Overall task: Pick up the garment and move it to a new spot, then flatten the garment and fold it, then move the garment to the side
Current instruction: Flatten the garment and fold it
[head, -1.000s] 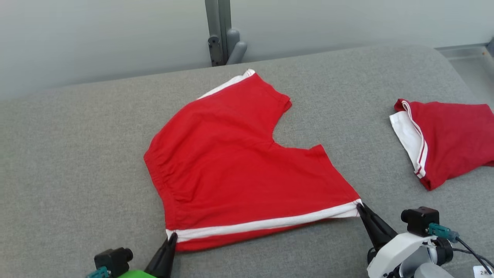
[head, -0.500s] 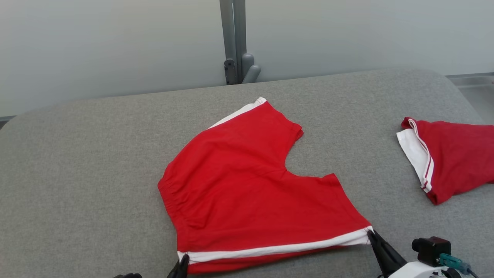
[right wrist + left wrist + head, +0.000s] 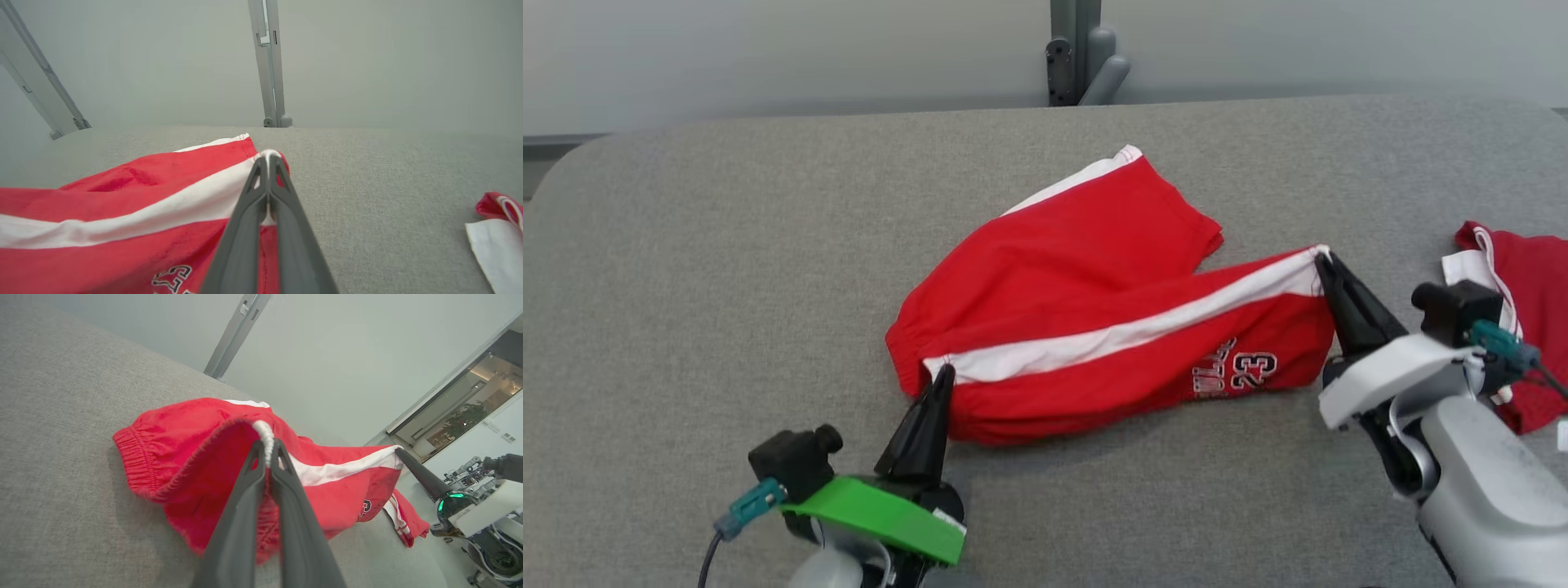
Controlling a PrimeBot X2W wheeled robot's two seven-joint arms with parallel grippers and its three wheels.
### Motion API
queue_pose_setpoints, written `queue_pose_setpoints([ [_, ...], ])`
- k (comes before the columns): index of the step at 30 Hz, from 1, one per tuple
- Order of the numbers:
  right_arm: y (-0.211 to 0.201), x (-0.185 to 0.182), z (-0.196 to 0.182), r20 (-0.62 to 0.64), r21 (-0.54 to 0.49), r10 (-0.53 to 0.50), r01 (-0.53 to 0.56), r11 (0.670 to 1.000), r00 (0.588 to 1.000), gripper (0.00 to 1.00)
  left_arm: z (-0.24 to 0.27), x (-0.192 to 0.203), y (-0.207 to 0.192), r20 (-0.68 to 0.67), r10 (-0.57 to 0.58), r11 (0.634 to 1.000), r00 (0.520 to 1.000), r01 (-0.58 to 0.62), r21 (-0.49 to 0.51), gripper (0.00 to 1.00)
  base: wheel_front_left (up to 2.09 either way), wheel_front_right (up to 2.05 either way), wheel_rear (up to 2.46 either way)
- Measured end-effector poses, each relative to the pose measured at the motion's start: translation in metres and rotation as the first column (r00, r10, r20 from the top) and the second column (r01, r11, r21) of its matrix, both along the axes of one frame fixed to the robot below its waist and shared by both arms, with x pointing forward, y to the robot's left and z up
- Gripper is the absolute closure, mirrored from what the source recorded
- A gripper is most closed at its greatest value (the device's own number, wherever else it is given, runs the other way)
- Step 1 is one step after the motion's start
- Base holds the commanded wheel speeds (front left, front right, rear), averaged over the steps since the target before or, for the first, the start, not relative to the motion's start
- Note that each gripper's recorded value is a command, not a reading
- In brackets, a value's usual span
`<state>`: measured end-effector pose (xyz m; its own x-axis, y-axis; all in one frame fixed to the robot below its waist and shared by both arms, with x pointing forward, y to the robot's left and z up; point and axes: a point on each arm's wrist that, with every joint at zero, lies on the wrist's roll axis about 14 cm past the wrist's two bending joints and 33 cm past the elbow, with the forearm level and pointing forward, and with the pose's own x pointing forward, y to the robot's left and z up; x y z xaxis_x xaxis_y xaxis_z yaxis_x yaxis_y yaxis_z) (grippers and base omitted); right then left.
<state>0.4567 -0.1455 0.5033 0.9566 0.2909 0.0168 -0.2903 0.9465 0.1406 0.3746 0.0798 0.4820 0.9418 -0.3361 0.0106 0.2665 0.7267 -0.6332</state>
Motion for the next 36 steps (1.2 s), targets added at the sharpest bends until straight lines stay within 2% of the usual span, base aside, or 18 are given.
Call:
queue_pose_setpoints([
  [6,0.011,0.063,0.014,0.041,-0.082,0.037,-0.034,0.996,0.998,1.00,0.015,0.033,0.003,0.041,0.035,0.999,0.999,-0.034,-0.037,1.00,0.00,0.00,0.00],
  [12,0.029,0.115,0.008,0.040,-0.139,0.077,-0.071,0.988,0.996,1.00,0.012,0.062,0.018,0.034,0.101,0.993,0.994,-0.098,-0.066,1.00,0.00,0.00,0.00],
  [16,0.049,0.140,-0.009,0.015,-0.185,0.129,-0.124,0.975,0.992,1.00,0.003,0.077,0.024,0.016,0.125,0.990,0.992,-0.124,-0.065,1.00,0.00,0.00,0.00],
  [25,0.080,0.180,-0.050,-0.048,-0.220,0.190,-0.196,0.956,0.981,1.00,-0.022,0.101,0.049,-0.028,0.200,0.978,0.979,-0.201,-0.048,1.00,0.00,0.00,0.00],
  [36,0.102,0.198,-0.089,-0.110,-0.237,0.224,-0.245,0.940,0.968,1.00,-0.044,0.106,0.063,-0.076,0.228,0.973,0.971,-0.229,-0.016,1.00,0.00,0.00,0.00],
])
